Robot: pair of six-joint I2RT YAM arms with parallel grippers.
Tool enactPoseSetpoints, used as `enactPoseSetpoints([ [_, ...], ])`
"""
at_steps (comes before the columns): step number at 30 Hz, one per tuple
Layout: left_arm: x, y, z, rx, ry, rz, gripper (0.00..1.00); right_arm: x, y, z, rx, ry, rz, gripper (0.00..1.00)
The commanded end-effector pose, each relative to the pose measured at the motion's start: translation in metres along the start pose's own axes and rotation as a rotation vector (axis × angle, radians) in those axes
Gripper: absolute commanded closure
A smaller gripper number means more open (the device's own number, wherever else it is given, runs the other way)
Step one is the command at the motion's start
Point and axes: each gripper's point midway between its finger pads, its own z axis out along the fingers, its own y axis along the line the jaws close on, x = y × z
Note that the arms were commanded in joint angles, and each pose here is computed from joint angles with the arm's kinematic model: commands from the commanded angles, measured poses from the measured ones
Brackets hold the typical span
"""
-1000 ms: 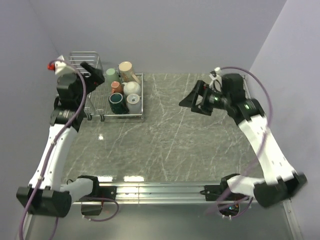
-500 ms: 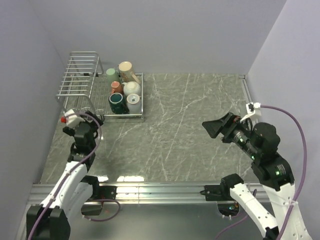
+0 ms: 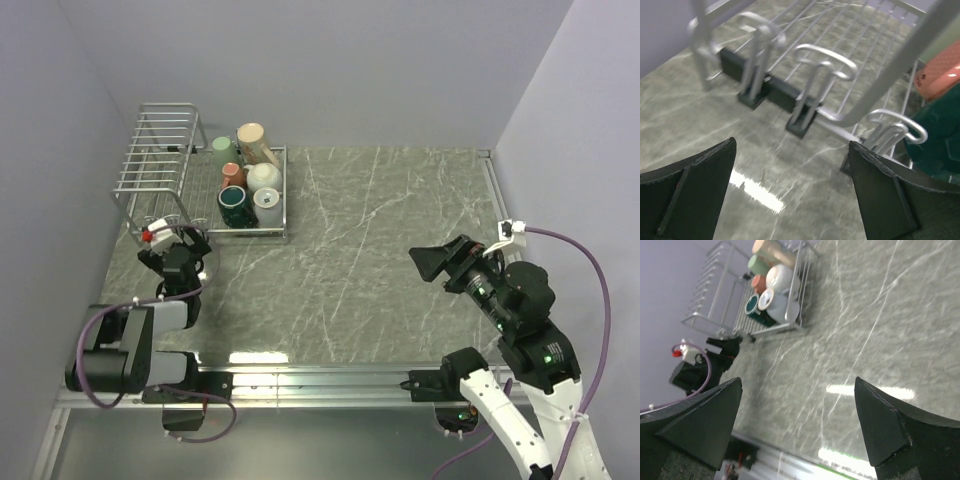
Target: Load the cups into the dish rack
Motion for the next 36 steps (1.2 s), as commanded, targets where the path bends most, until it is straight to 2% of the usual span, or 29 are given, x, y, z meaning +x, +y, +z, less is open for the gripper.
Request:
enactPoseSetpoints([
  [1,-0.042,-0.036,0.011,0.149,-0.149,-0.001,0.01,-0.028,-0.003,0.018,0.015,-0.137,-0.067,0.00],
  [2,-0.045,-0.042,0.011,0.186,-0.169,0.000,0.01,-0.031,-0.007,0.022,0.028,-0.155,-0.127,0.00],
  [4,-0.023,-0.053,0.006,0.292,-0.141,0.074,0.01,-0.041,-0.025,0.034,0.109,-0.216,-0.161,0.00],
  [5,-0.024,-0.053,0.007,0.297,-0.166,0.092,0.01,-0.043,-0.035,0.039,0.155,-0.231,-0.177,0.00],
  [6,-0.017,-0.060,0.013,0.307,-0.105,0.101,0.01,-0.040,-0.050,0.047,0.208,-0.236,-0.177,0.00],
  [8,-0.015,-0.058,0.012,0.311,-0.112,0.105,0.03,-0.040,-0.080,0.058,0.345,-0.268,-0.189,0.00],
  [9,-0.017,-0.059,0.013,0.311,-0.111,0.100,0.10,-0.034,-0.093,0.068,0.371,-0.283,-0.200,0.00],
  [10,-0.016,-0.060,0.012,0.313,-0.095,0.099,0.01,-0.030,-0.101,0.075,0.380,-0.287,-0.226,0.00],
  [12,-0.020,-0.061,0.012,0.318,-0.122,0.097,0.01,-0.020,-0.115,0.091,0.358,-0.316,-0.321,0.00],
  [14,-0.016,-0.060,0.013,0.313,-0.097,0.103,0.01,-0.011,-0.126,0.099,0.345,-0.338,-0.389,0.00],
  [15,-0.017,-0.060,0.012,0.315,-0.107,0.100,0.01,0.006,-0.146,0.103,0.373,-0.325,-0.384,0.00],
  [17,-0.019,-0.060,0.012,0.315,-0.108,0.098,0.01,0.002,-0.160,0.107,0.388,-0.385,-0.368,0.00],
  [18,-0.018,-0.060,0.013,0.314,-0.105,0.103,0.00,-0.004,-0.174,0.101,0.476,-0.414,-0.337,0.00],
  [20,-0.018,-0.061,0.013,0.316,-0.104,0.100,0.01,-0.009,-0.174,0.109,0.459,-0.438,-0.422,0.00],
  [21,-0.018,-0.060,0.012,0.316,-0.106,0.101,0.01,-0.013,-0.167,0.114,0.375,-0.456,-0.462,0.00],
  [23,-0.019,-0.061,0.013,0.317,-0.109,0.101,0.01,-0.008,-0.169,0.126,0.332,-0.401,-0.579,0.00],
  [25,-0.019,-0.060,0.013,0.315,-0.109,0.101,0.01,0.000,-0.177,0.140,0.304,-0.349,-0.616,0.00],
  [27,-0.018,-0.060,0.013,0.315,-0.107,0.100,0.01,-0.004,-0.181,0.142,0.302,-0.387,-0.614,0.00],
  [28,-0.018,-0.060,0.013,0.315,-0.108,0.102,0.01,-0.004,-0.194,0.144,0.364,-0.359,-0.599,0.00],
  [31,-0.019,-0.060,0.013,0.315,-0.107,0.100,0.01,-0.011,-0.196,0.160,0.351,-0.330,-0.607,0.00],
  [33,-0.018,-0.060,0.013,0.315,-0.106,0.101,0.01,-0.028,-0.197,0.165,0.374,-0.365,-0.576,0.00],
  [36,-0.017,-0.060,0.013,0.314,-0.105,0.103,0.01,-0.024,-0.209,0.175,0.377,-0.350,-0.546,0.00],
])
